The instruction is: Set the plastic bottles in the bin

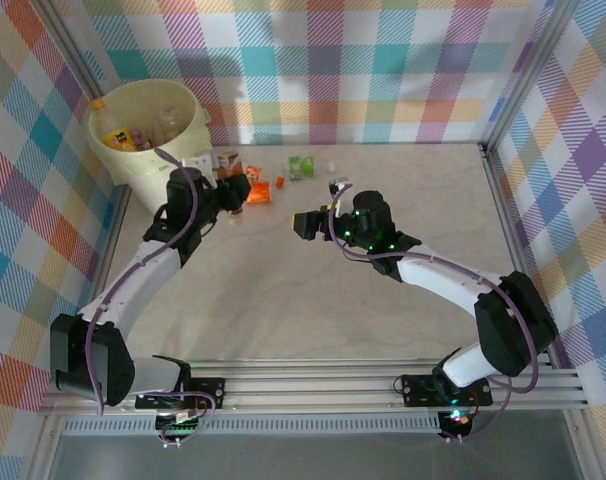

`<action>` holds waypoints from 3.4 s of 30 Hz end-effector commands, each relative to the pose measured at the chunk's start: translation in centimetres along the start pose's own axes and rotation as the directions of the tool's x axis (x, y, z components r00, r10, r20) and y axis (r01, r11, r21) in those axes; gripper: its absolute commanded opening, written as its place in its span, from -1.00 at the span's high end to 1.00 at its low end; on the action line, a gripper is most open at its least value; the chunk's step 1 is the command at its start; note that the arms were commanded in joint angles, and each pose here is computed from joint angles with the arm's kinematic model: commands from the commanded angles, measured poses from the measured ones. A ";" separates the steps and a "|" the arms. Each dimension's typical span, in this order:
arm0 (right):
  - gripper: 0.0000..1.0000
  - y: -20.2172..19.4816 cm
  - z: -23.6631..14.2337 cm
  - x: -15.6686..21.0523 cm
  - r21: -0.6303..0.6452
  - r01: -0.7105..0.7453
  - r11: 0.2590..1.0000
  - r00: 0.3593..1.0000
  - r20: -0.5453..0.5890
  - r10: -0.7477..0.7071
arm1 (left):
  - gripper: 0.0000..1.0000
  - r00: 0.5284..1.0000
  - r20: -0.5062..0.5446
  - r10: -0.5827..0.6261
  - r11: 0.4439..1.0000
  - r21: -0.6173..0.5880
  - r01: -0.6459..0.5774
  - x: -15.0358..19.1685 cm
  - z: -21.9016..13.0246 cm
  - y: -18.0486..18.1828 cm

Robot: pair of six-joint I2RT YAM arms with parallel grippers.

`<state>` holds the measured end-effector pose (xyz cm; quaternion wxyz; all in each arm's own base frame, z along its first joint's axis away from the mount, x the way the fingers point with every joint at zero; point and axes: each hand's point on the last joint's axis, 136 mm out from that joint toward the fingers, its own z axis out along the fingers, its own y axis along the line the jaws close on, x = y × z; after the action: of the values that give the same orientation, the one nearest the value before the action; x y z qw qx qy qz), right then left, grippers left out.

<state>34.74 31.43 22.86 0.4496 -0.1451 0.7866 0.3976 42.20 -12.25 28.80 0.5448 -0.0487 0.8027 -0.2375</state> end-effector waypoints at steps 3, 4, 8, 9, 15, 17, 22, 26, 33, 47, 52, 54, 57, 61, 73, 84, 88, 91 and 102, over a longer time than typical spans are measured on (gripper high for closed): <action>-0.99 2.4 -0.7 -2.5 -0.055 0.045 0.997 0.996 0.075 -0.041 | 0.03 0.938 0.317 0.142 0.989 -0.087 -0.121 -12.1 -2.2 -1.9; -0.99 2.3 -0.7 -2.5 -0.051 0.044 0.998 0.996 0.075 -0.040 | 0.03 0.923 0.350 0.162 0.984 -0.121 -0.127 -13.6 -2.3 -1.7; -0.99 2.1 -1.0 -2.3 -0.036 0.039 0.999 0.996 0.080 -0.036 | 0.04 0.863 0.448 0.234 0.964 -0.221 -0.146 -19.1 -2.1 -1.1; -0.99 2.0 -1.1 -2.1 -0.031 0.039 0.999 0.996 0.079 -0.037 | 0.04 0.847 0.463 0.262 0.955 -0.252 -0.158 -20.2 -1.8 -0.8; -0.99 1.6 -1.9 -2.0 0.002 0.066 0.998 0.994 0.087 -0.066 | 0.04 0.741 0.559 0.371 0.899 -0.417 -0.135 -25.6 -1.1 2.3; -0.99 1.5 -2.1 -2.0 0.014 0.083 0.996 0.993 0.087 -0.084 | 0.04 0.696 0.601 0.393 0.877 -0.473 -0.086 -27.0 -1.1 3.9; -0.99 1.0 -2.2 -1.8 0.035 0.092 0.995 0.992 0.082 -0.094 | 0.04 0.659 0.612 0.436 0.817 -0.577 -0.004 -29.1 0.2 7.6; -0.99 0.8 -2.1 -1.6 0.044 0.092 0.995 0.992 0.078 -0.095 | -0.02 0.666 0.593 0.453 0.776 -0.629 0.033 -29.6 2.4 11.1; -0.99 0.3 -1.7 -1.3 0.062 0.111 0.992 0.991 0.067 -0.115 | -0.03 0.712 0.555 0.430 0.719 -0.688 0.102 -30.3 5.2 17.2; -0.99 0.2 -0.4 -1.7 0.064 0.153 0.986 0.986 0.060 -0.156 | -0.16 0.741 0.451 0.497 0.575 -0.811 0.107 -30.2 5.0 22.4; -0.99 0.5 -0.7 -2.3 0.065 0.154 0.986 0.985 0.074 -0.158 | -0.56 0.752 0.446 0.485 0.538 -0.830 0.145 -30.4 4.0 22.8; -0.99 0.6 -0.9 -2.6 0.065 0.152 0.986 0.984 0.084 -0.157 | -0.61 0.751 0.463 0.470 0.544 -0.822 0.167 -30.6 3.3 22.5; -0.99 0.8 -1.3 -2.8 0.063 0.149 0.987 0.984 0.092 -0.155 | -0.66 0.751 0.491 0.442 0.568 -0.801 0.190 -31.0 2.6 21.8; -0.99 0.9 -1.8 -2.7 0.063 0.139 0.988 0.985 0.097 -0.145 | -0.70 0.758 0.524 0.388 0.608 -0.764 0.216 -31.3 1.7 20.7; -0.99 0.4 -4.2 -2.2 0.104 0.134 0.985 0.984 0.101 -0.145 | -0.89 0.804 0.575 0.150 0.714 -0.625 0.314 -30.0 0.5 17.2; -0.99 -1.6 -4.8 -1.4 0.191 0.076 0.979 0.988 0.120 -0.100 | -1.00 0.912 0.394 -0.119 0.887 -0.371 0.276 -26.4 -0.2 8.1; -0.99 -2.1 -4.6 -1.6 0.210 0.057 0.976 0.987 0.133 -0.087 | -1.00 0.933 0.341 -0.115 0.914 -0.332 0.234 -23.1 0.7 3.8; -0.99 -2.3 -4.7 -1.6 0.221 0.045 0.974 0.988 0.132 -0.075 | -1.00 0.941 0.317 -0.115 0.917 -0.331 0.224 -20.1 1.4 2.0; -0.99 -2.6 -5.2 -0.4 0.236 0.021 0.971 0.995 0.087 -0.043 | -1.00 0.911 0.258 -0.321 0.822 -0.402 0.404 -7.5 2.8 -0.2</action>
<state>33.97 25.87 23.05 0.5083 -0.0917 0.8043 0.2937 49.68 -10.64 33.35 0.5249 -0.2821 0.7942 -0.1186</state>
